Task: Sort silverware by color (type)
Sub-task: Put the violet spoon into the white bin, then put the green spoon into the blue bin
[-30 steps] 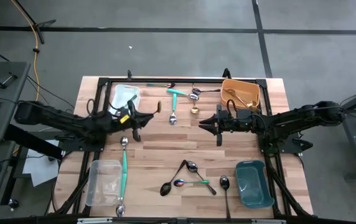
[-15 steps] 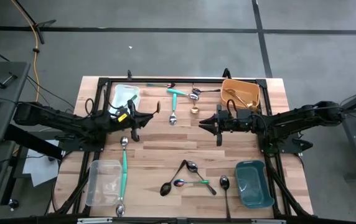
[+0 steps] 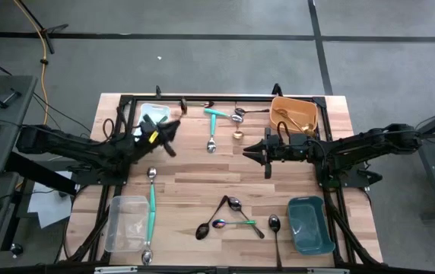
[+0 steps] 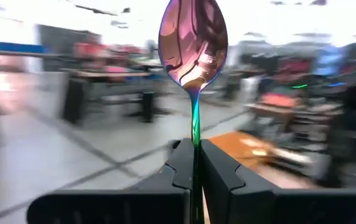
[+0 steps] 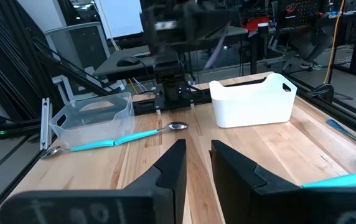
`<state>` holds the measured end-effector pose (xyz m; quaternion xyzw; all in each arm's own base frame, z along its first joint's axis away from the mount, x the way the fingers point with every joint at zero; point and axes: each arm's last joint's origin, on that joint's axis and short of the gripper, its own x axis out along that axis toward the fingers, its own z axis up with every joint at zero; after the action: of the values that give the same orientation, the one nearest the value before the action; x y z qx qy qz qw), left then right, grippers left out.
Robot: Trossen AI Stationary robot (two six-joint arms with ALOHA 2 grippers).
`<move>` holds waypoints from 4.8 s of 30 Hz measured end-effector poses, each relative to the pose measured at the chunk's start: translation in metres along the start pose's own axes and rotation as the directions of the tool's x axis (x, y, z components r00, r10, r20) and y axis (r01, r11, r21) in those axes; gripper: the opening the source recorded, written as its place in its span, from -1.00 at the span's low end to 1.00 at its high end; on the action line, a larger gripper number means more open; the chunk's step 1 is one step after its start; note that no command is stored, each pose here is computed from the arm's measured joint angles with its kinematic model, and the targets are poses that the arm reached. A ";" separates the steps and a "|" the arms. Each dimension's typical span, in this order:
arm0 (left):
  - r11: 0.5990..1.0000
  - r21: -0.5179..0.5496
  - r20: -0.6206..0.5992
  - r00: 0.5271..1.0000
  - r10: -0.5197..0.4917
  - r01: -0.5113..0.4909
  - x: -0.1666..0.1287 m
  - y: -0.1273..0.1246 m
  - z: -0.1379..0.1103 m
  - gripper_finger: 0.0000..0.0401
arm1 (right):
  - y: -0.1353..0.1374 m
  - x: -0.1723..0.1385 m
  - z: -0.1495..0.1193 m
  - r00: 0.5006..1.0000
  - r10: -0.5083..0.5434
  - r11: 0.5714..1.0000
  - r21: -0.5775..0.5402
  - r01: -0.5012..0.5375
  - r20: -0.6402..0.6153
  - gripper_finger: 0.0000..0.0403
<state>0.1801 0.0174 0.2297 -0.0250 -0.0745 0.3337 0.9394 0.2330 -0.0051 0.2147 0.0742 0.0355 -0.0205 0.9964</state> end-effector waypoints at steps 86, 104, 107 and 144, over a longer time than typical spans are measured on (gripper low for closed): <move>0.995 -0.080 -0.341 0.936 -0.088 0.065 0.008 -0.006 -0.006 -0.16 | 0.000 0.000 0.000 1.000 0.001 1.000 0.008 -0.001 0.002 -0.66; 0.990 -0.142 -0.219 0.975 -0.036 0.005 0.030 -0.016 0.004 -0.16 | 0.000 0.000 0.005 0.998 0.004 1.000 -0.016 -0.003 0.056 -0.66; 0.994 -0.104 -0.263 0.965 0.007 -0.035 0.053 -0.023 0.012 -0.16 | -0.001 0.000 0.008 0.997 0.002 1.000 -0.016 -0.001 0.081 -0.66; 0.917 0.062 -0.774 0.560 0.293 -0.394 0.190 -0.011 -0.128 -0.16 | -0.002 0.000 0.005 0.999 -0.005 1.000 -0.013 0.006 0.054 -0.66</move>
<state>0.3525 0.1285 0.1282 -0.2343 0.3199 0.4622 0.7931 0.2331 -0.0082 0.2197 0.0671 0.0088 -0.0251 0.9974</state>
